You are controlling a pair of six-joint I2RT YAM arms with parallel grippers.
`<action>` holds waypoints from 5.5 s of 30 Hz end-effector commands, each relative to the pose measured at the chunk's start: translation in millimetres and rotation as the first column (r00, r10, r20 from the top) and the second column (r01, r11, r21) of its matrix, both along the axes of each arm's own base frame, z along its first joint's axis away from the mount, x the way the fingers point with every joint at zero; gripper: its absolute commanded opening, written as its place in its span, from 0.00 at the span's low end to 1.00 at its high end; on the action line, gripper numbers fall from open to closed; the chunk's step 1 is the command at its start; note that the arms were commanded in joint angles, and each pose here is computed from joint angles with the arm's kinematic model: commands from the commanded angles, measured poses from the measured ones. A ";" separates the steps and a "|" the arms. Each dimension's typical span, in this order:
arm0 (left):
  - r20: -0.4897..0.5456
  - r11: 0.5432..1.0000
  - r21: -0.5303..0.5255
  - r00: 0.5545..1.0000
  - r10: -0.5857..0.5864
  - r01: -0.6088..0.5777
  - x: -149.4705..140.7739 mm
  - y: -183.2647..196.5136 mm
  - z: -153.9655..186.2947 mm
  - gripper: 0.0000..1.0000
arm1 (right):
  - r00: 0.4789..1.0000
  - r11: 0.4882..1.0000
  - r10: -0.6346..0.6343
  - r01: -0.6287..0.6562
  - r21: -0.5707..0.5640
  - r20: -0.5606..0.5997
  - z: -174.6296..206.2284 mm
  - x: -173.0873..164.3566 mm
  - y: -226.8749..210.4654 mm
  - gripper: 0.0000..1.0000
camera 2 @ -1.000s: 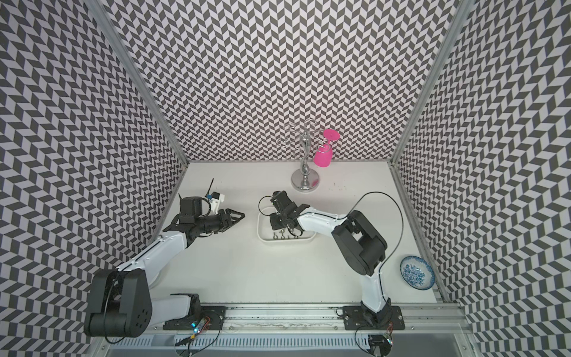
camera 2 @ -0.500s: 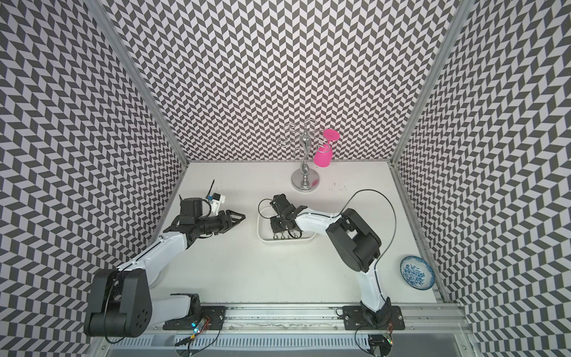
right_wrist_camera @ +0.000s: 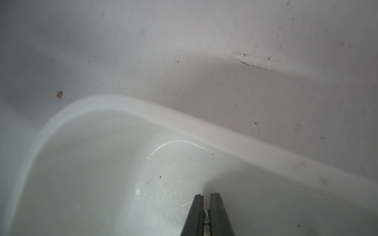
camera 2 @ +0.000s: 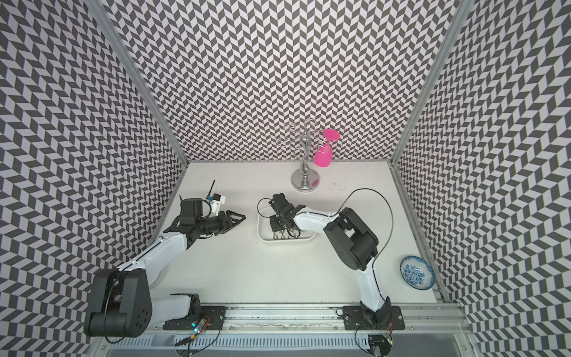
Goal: Take out the wing nut from the storage box
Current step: Pick up the wing nut from the storage box, then place the wing nut at the center of the board, then pick up the wing nut from the storage box.
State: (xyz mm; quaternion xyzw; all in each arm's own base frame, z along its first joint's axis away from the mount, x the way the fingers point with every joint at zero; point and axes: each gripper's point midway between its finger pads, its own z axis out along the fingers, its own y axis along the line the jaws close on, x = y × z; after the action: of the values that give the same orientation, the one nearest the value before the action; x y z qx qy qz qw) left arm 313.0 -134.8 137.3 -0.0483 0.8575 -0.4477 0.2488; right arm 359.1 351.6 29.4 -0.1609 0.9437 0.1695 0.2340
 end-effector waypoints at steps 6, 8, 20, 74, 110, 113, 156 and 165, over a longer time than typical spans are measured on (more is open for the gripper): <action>0.036 1.000 -0.006 0.999 -0.021 0.021 -1.7 -2.0 6.9 0.52 | 0.997 0.998 -0.036 0.033 0.049 0.063 27.4 10.8 3.1 0.00; 0.040 1.000 -0.011 0.999 -0.019 0.019 -2.2 -2.2 9.9 0.52 | 0.994 0.996 -0.043 0.036 0.078 0.097 48.4 14.9 5.3 0.00; 0.081 0.997 -0.054 0.996 -0.048 0.053 -2.0 -20.4 36.4 0.52 | 0.958 0.974 -0.214 0.194 0.116 0.193 114.4 39.6 -56.5 0.00; 0.139 0.901 -0.025 0.894 -0.427 0.434 -36.6 -199.7 55.9 0.51 | 0.582 0.581 -0.813 0.813 -0.043 0.018 6.6 25.4 -371.8 0.29; 0.032 0.998 0.016 0.998 -0.062 0.062 12.3 -16.0 -1.3 0.51 | 0.987 0.999 -0.034 0.032 0.015 0.157 57.4 19.1 -56.8 0.37; 0.025 0.998 0.006 0.997 -0.067 0.066 11.3 -17.2 -2.6 0.51 | 0.989 1.000 -0.028 0.029 -0.008 0.143 47.9 19.6 -54.6 0.38; 0.025 0.998 0.006 0.997 -0.070 0.070 9.5 -18.2 -2.6 0.51 | 0.994 0.986 -0.028 0.045 -0.158 0.108 3.8 23.2 -52.8 0.15; 0.031 0.997 0.006 0.997 -0.071 0.070 9.1 -18.3 -0.8 0.51 | 0.993 0.986 -0.030 0.048 -0.158 0.111 2.2 24.6 -52.3 0.05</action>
State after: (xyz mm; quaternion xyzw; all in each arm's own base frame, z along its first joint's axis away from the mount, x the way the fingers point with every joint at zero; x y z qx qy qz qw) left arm 324.8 -151.7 130.9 -0.0216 0.8603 -0.4490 0.2405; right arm 377.1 293.0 30.5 -0.1713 0.9462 0.0796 0.2628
